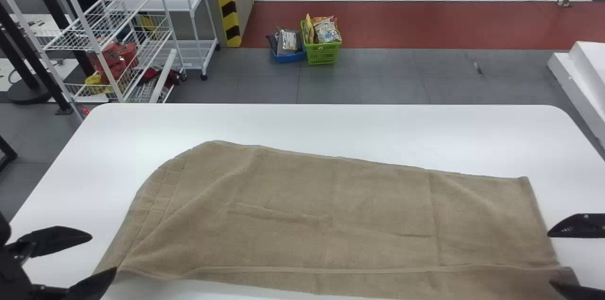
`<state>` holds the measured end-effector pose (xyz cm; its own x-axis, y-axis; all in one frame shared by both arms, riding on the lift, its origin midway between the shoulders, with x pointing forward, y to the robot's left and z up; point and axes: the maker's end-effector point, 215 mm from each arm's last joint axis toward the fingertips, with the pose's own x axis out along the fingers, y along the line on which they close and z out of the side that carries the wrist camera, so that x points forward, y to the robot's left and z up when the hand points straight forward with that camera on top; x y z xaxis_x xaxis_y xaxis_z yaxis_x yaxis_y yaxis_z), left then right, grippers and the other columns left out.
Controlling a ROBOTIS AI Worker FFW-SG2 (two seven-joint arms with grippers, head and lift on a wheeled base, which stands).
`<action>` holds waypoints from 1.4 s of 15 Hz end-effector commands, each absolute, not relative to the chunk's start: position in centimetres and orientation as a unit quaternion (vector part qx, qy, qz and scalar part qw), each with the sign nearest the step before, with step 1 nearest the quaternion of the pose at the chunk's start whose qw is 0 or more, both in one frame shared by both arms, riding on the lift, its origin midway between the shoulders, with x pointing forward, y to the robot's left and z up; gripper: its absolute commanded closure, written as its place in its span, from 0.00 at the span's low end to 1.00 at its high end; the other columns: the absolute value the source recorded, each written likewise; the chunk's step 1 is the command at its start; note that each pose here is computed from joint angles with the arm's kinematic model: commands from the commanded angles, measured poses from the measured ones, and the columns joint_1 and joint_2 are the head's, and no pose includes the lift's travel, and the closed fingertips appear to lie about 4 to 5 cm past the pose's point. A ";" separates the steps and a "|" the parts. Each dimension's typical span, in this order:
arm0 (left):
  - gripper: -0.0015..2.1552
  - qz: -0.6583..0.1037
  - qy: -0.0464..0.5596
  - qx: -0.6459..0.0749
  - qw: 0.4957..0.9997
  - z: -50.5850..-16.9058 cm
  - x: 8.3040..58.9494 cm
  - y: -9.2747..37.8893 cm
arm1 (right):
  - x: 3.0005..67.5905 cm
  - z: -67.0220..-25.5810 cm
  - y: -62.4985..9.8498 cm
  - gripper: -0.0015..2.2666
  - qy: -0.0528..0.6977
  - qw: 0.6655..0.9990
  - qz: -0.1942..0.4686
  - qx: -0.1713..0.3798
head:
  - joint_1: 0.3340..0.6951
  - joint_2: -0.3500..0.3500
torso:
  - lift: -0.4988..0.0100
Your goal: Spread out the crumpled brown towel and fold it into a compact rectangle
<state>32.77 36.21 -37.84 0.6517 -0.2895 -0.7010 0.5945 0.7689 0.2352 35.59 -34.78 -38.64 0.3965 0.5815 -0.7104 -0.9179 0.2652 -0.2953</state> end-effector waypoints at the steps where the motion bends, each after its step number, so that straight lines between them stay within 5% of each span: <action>1: 0.03 -0.246 0.337 0.229 0.879 -37.7 32.6 36.9 | 35.5 -38.3 -36.3 0.01 0.248 0.759 0.484 -0.357 | 1.00 0.54 | 0.73; 5: 0.03 -0.200 0.313 0.203 0.906 -35.6 33.4 39.6 | 36.9 -34.0 -37.6 0.01 0.204 0.832 0.457 -0.240 | 1.00 0.53 | 0.73; 10: 0.03 -0.180 0.257 0.044 0.948 -33.3 34.3 40.0 | 37.9 -34.8 -36.6 0.04 0.223 0.868 0.433 -0.100 | 1.00 0.56 | 0.73; 16: 0.03 -0.171 0.263 0.022 0.949 -34.9 34.8 39.2 | 36.0 -38.2 -36.7 0.06 0.356 0.860 0.361 0.049 | 1.00 0.59 | 0.73; 21: 0.03 -0.178 0.264 0.023 0.948 -35.1 35.1 38.6 | 36.5 -36.4 -34.6 0.10 0.346 0.863 0.362 0.072 | 1.00 0.57 | 0.73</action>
<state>35.08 38.77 -35.04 0.7986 -0.3226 -0.5082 0.3461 0.9368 -0.0508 36.29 -35.42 -37.30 0.4940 0.6642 -0.5610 -0.5857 0.7311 0.3498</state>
